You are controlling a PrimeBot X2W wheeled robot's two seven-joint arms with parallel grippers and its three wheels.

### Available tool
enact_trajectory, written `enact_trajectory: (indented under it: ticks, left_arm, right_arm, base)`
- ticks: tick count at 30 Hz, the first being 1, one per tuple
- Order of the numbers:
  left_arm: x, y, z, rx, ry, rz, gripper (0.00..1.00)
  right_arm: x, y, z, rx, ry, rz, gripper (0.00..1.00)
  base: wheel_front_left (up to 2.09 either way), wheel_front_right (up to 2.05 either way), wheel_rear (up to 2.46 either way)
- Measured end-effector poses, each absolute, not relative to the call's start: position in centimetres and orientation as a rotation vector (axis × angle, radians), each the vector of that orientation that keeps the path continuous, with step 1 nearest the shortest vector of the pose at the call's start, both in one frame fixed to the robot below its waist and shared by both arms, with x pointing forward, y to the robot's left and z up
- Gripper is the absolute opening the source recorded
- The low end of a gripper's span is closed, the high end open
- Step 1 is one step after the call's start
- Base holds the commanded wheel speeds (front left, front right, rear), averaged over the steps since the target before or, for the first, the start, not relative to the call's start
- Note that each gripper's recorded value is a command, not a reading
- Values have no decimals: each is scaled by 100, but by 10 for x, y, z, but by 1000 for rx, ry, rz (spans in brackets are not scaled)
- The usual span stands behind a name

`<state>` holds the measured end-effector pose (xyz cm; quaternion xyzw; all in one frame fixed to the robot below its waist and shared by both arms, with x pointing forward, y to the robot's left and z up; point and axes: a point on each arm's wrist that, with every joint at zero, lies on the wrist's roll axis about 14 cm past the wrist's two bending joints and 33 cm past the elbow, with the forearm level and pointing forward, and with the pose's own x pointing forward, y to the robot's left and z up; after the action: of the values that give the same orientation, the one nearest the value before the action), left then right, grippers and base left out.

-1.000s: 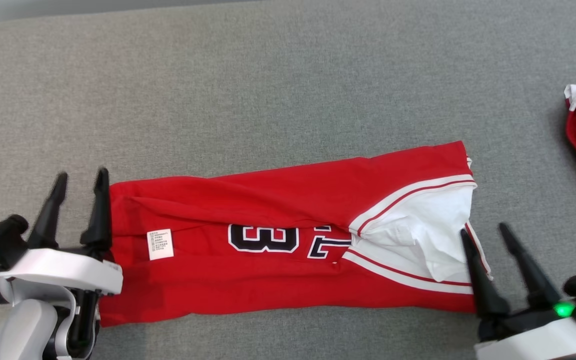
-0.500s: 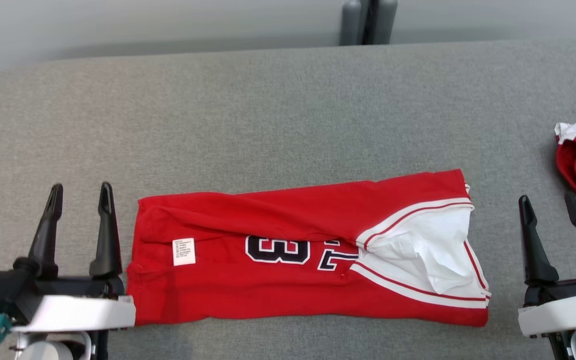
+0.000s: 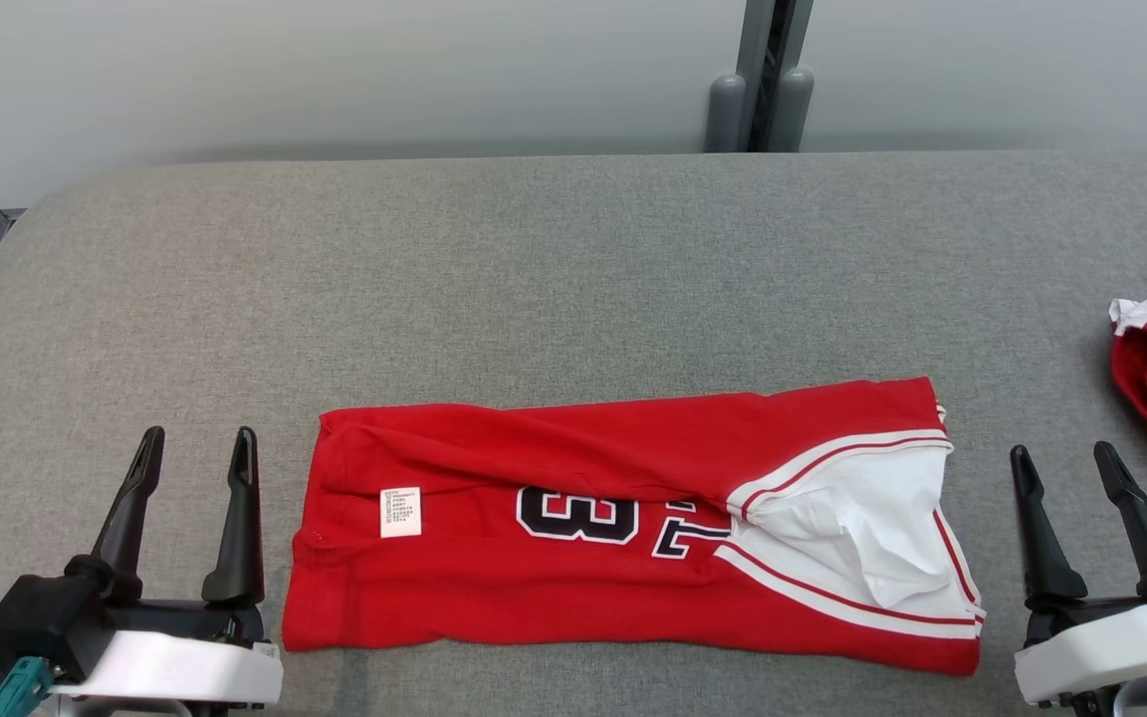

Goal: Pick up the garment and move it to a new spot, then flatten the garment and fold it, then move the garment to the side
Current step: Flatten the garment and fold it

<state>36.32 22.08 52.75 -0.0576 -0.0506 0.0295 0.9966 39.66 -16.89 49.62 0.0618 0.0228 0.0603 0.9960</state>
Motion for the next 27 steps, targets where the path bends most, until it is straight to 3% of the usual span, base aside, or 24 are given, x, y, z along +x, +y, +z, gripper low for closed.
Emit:
enact_trajectory:
  ticks: [14, 27]
  left_arm:
    - [365, 227, 533, -148, -125, 73, 100]
    - [389, 234, 543, -139, -173, 66, 100]
  right_arm:
    - [401, -165, 485, 142, 85, 134, 100]
    - [409, -126, 366, 183, 432, 200, 100]
  base:
    - [0, 0, 0]
    - [0, 0, 0]
